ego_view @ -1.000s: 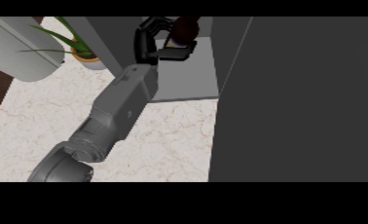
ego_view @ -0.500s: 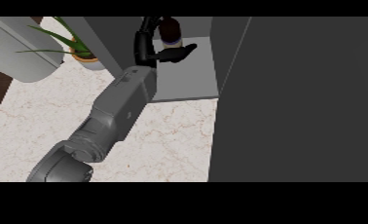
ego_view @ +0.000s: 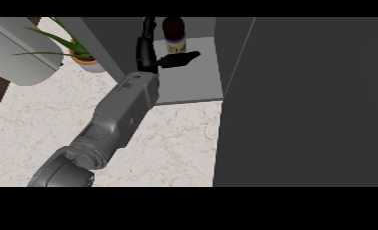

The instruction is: Pick up the wine, place it into the cabinet and close the cabinet

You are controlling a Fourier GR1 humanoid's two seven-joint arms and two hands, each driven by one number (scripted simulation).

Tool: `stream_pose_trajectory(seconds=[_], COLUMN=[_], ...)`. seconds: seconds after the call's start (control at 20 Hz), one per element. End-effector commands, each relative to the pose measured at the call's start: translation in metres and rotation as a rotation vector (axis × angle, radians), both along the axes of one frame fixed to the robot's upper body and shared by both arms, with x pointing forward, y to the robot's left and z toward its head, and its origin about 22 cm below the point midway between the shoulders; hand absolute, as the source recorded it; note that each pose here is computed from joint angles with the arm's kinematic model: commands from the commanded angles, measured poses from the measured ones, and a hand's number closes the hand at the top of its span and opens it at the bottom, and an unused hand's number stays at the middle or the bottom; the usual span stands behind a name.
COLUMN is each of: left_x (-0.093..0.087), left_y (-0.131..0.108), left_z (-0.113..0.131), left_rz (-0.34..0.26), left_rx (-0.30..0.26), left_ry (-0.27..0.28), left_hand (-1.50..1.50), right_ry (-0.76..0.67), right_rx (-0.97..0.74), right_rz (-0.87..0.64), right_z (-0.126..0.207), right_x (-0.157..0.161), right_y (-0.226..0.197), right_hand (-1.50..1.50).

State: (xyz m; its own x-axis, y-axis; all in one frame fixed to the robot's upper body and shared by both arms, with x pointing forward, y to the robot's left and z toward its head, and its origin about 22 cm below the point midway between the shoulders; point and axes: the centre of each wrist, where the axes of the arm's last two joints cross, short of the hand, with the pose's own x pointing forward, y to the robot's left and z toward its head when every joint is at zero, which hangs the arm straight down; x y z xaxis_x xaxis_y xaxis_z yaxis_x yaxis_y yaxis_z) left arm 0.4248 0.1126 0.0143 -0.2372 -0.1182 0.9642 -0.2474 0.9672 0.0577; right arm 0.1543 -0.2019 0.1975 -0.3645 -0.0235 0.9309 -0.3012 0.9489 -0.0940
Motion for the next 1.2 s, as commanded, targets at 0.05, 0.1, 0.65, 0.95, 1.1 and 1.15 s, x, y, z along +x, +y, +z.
stream_pose_trajectory(seconds=[0.05,0.1,0.65,0.95,1.1,1.15], left_x=[-0.011,-0.003,-0.015,-0.009,-0.014,-0.021], left_y=[0.019,0.005,0.010,0.005,0.009,0.015], left_z=[-0.023,-0.006,-0.028,-0.017,-0.027,-0.038], left_rz=[0.018,0.032,-0.076,-0.137,-0.129,-0.154], left_rx=[-0.021,-0.020,-0.060,-0.081,-0.079,-0.088], left_ry=[-0.032,-0.029,-0.053,-0.034,-0.056,-0.054], left_hand=[-1.50,-1.50,-1.50,-1.50,-1.50,-1.50], right_ry=[-0.013,-0.015,-0.010,0.015,-0.001,0.001], right_rx=[0.032,0.018,0.029,0.020,0.026,0.047], right_rz=[0.027,0.020,0.039,0.040,0.034,0.033], right_z=[0.000,0.006,0.000,-0.009,0.000,0.003], right_x=[-0.007,0.000,-0.004,0.002,-0.010,-0.002], right_y=[-0.003,-0.003,0.004,-0.005,0.000,0.008], right_hand=[-1.50,-1.50,-1.50,-1.50,-1.50,-1.50])
